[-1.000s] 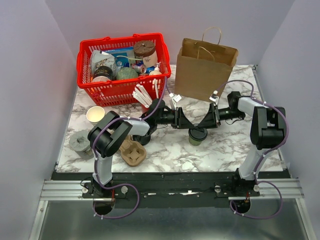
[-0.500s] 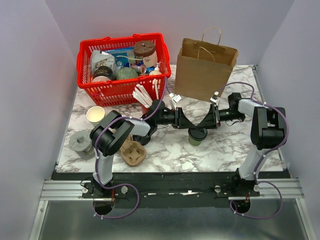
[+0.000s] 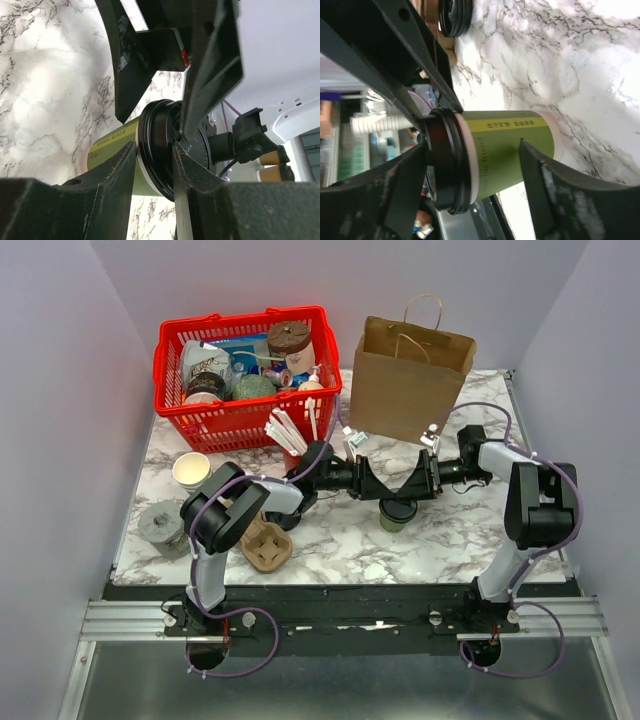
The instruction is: Pack the takeout coffee
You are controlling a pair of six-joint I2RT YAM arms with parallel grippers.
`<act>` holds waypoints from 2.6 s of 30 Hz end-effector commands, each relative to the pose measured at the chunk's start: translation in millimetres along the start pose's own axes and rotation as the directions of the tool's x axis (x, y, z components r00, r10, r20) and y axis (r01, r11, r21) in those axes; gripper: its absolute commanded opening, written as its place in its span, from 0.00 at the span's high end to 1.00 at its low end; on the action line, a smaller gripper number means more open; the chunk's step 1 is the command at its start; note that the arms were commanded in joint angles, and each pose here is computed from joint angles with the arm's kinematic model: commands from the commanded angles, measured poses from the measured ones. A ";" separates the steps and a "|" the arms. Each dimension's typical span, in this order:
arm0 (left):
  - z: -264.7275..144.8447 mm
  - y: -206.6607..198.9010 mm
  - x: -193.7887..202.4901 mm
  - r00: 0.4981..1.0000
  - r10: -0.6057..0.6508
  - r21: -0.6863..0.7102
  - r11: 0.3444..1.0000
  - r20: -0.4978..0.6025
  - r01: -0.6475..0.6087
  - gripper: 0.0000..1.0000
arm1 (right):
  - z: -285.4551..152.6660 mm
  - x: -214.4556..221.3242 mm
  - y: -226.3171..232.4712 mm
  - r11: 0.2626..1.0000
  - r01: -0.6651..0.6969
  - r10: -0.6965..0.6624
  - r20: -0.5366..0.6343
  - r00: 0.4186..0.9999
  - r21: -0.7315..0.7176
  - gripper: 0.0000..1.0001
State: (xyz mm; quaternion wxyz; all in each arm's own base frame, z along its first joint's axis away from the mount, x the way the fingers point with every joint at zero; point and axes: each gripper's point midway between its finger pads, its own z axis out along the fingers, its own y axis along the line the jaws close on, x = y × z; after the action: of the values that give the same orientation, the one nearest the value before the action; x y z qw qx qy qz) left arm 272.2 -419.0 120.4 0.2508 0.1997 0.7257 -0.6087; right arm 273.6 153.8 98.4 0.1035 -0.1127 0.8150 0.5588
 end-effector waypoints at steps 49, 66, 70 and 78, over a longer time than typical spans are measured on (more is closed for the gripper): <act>-6.5 -12.3 43.4 0.986 0.037 -0.064 0.997 -0.161 -0.048 0.01 | -9.4 11.7 3.8 0.969 0.242 -0.237 -0.101 0.966 0.041 0.14; 0.7 -25.4 30.7 0.990 -0.024 0.081 0.996 -0.141 0.036 0.01 | -7.1 11.5 -0.2 0.978 0.203 -0.199 -0.104 0.975 0.036 0.16; 2.7 -13.7 36.3 0.985 -0.058 0.035 0.997 -0.161 0.064 0.01 | -7.0 11.4 -0.9 0.979 0.201 -0.196 -0.105 0.975 0.038 0.17; 0.5 24.3 55.4 0.974 -0.084 -0.128 0.990 -0.210 0.058 0.02 | -5.2 13.3 -7.3 0.980 0.198 -0.192 -0.114 0.975 0.037 0.19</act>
State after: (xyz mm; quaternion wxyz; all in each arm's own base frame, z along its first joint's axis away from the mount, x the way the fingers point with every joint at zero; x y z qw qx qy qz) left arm 234.3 -422.4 105.8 0.1610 0.2305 0.7487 -0.6003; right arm 260.4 145.6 98.5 0.1194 -0.2122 0.8173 0.5223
